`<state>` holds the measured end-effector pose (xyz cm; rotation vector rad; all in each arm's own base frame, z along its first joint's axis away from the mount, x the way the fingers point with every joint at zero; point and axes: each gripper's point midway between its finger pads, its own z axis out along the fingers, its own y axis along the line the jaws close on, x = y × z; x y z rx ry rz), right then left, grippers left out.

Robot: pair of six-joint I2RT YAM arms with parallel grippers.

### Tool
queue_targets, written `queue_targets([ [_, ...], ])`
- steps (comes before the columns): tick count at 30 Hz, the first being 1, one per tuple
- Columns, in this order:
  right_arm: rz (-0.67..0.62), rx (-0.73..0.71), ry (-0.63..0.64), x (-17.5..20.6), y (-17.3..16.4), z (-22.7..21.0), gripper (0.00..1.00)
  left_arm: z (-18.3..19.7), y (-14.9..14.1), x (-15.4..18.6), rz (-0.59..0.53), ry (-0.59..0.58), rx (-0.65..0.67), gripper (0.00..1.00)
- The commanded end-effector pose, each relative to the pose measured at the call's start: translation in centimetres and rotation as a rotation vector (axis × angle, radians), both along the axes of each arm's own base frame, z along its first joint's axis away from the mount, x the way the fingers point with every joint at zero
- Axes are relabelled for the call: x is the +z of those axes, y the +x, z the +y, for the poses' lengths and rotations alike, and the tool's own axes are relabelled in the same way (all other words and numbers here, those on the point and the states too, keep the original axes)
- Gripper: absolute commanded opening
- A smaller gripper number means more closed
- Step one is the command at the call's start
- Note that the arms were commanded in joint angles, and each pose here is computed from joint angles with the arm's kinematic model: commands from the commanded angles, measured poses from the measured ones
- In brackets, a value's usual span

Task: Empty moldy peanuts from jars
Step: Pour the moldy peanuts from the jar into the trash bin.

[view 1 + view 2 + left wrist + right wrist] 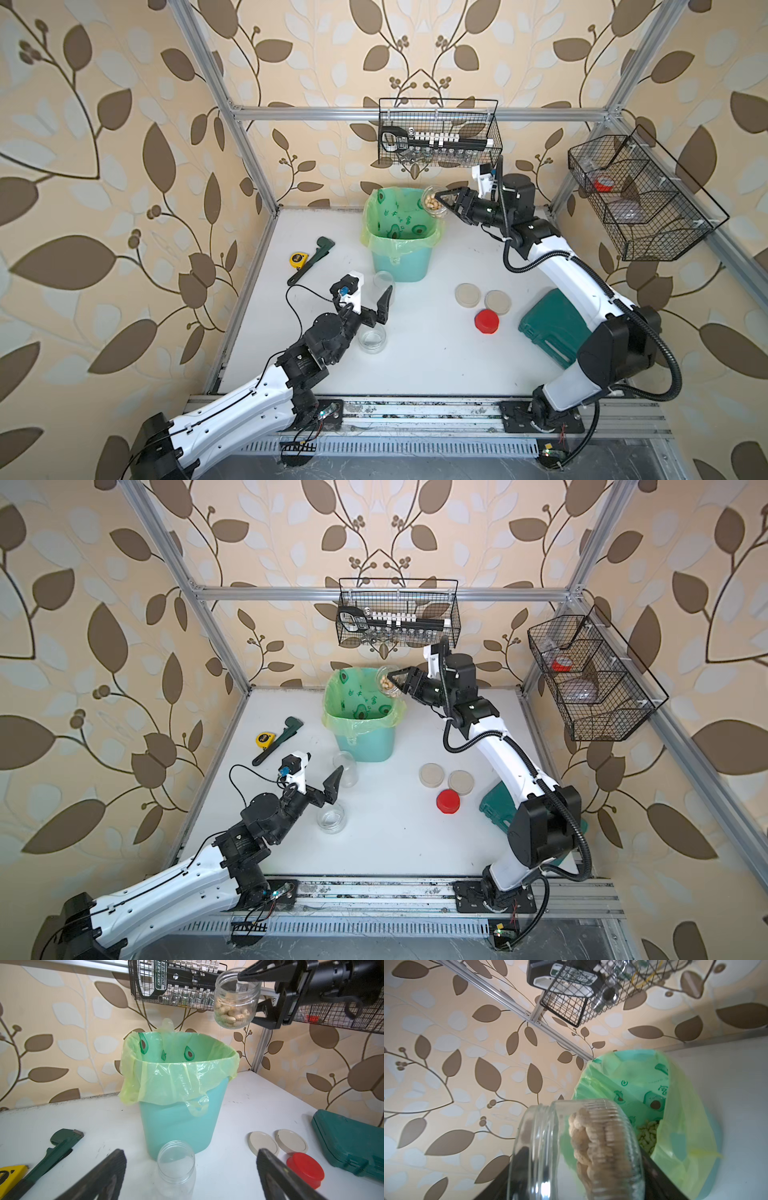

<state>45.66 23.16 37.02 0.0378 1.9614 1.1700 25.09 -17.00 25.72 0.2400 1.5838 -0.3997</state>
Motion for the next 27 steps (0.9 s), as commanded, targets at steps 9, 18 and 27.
queue_targets([
  [9,-0.091,-0.001,-0.257,1.0,2.9,1.5,0.0,1.1,0.3,1.0,-0.006,-0.043,0.062,0.99],
  [18,-0.143,-0.081,-0.427,-0.7,3.7,2.8,0.0,2.0,0.3,0.8,-0.012,-0.036,0.101,0.99],
  [27,-0.25,-0.163,-0.618,-1.5,3.1,5.5,0.0,1.3,0.5,0.4,0.006,-0.038,0.078,0.99],
])
